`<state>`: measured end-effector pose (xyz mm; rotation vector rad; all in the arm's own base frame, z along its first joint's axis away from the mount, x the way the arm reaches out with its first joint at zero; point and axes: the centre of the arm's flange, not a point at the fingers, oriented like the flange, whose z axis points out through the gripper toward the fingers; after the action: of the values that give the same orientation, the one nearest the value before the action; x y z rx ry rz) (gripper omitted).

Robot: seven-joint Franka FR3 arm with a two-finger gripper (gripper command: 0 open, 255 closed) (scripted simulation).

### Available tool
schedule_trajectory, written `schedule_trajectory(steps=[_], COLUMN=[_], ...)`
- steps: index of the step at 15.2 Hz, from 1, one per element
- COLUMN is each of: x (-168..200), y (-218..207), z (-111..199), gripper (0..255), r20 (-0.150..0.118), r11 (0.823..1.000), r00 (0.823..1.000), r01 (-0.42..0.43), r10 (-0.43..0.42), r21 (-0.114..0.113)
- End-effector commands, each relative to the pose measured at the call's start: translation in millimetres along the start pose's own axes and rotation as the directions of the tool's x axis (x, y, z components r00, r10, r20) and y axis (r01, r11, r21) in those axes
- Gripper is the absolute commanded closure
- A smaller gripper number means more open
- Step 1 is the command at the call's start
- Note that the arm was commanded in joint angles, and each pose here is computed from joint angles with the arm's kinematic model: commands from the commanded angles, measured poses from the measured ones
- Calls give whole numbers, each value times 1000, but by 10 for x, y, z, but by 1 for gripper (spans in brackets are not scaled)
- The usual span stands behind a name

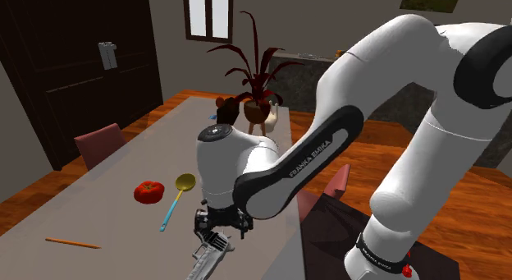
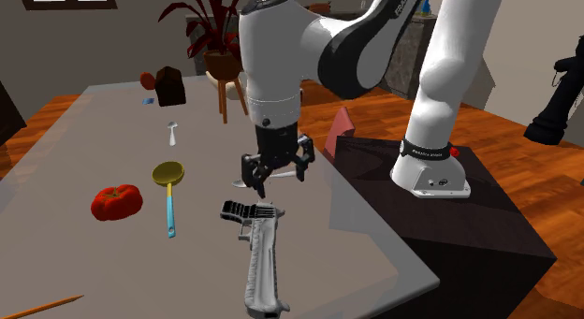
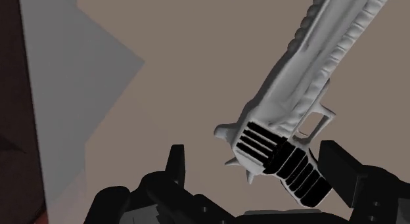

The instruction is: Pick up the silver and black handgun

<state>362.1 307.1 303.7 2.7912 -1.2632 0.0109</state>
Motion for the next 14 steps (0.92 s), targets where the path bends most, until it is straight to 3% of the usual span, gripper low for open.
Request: schedule_trajectory(steps=[1,6,14], x=[-82,-186,-207], y=[-174,-655,-717], z=[188,651,1084], gripper=[0,0,0], r20=[3,18,19], r11=[998,978,976], r00=[998,979,976], r01=[-64,-205,-215], r10=[64,205,215], r21=[-4,-28,-30])
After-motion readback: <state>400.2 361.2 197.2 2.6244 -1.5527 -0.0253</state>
